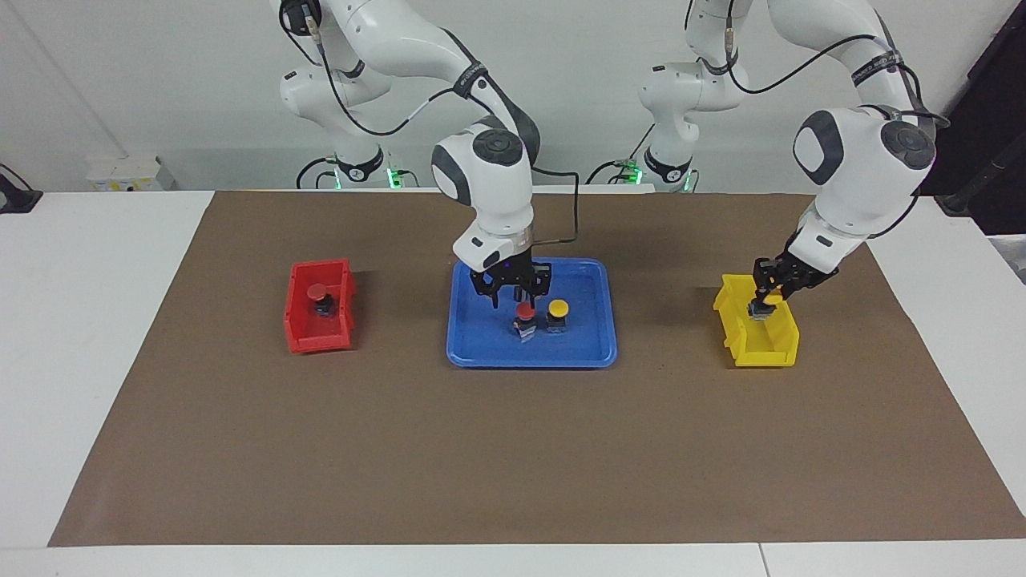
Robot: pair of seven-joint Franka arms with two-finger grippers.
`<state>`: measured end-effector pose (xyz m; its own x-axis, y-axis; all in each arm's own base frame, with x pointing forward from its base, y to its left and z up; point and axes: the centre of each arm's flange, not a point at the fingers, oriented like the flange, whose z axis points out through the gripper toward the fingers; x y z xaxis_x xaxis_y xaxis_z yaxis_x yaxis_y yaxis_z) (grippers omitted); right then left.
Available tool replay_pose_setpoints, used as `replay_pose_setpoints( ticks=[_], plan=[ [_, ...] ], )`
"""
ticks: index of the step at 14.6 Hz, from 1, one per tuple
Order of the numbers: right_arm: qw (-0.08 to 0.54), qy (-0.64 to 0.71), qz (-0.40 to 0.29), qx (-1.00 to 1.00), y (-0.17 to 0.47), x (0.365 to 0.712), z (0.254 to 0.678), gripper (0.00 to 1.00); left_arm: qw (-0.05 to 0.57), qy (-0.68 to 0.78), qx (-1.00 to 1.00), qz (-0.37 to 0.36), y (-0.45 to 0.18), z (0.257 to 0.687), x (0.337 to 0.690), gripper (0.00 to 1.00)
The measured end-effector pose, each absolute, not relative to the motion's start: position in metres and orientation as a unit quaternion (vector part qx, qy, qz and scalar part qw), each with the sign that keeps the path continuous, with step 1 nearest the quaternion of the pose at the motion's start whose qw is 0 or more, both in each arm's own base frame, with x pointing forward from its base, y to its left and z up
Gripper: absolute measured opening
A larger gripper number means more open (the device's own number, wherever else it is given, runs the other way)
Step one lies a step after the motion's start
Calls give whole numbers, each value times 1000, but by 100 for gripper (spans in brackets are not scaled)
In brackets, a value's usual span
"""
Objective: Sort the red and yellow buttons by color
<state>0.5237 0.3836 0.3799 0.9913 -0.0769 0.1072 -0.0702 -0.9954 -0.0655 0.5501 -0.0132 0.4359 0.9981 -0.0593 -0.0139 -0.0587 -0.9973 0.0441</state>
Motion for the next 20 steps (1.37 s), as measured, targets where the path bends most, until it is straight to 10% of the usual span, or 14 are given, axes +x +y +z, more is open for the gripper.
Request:
replay_pose_setpoints(
  ticks=[12, 20],
  plan=[
    [29, 18, -60, -998, 400, 521, 350, 65, 21, -35, 999, -12, -1, 373, 516, 42],
    [17, 35, -60, -997, 389, 543, 384, 41, 21, -39, 999, -9, 5, 374, 517, 58]
  ],
)
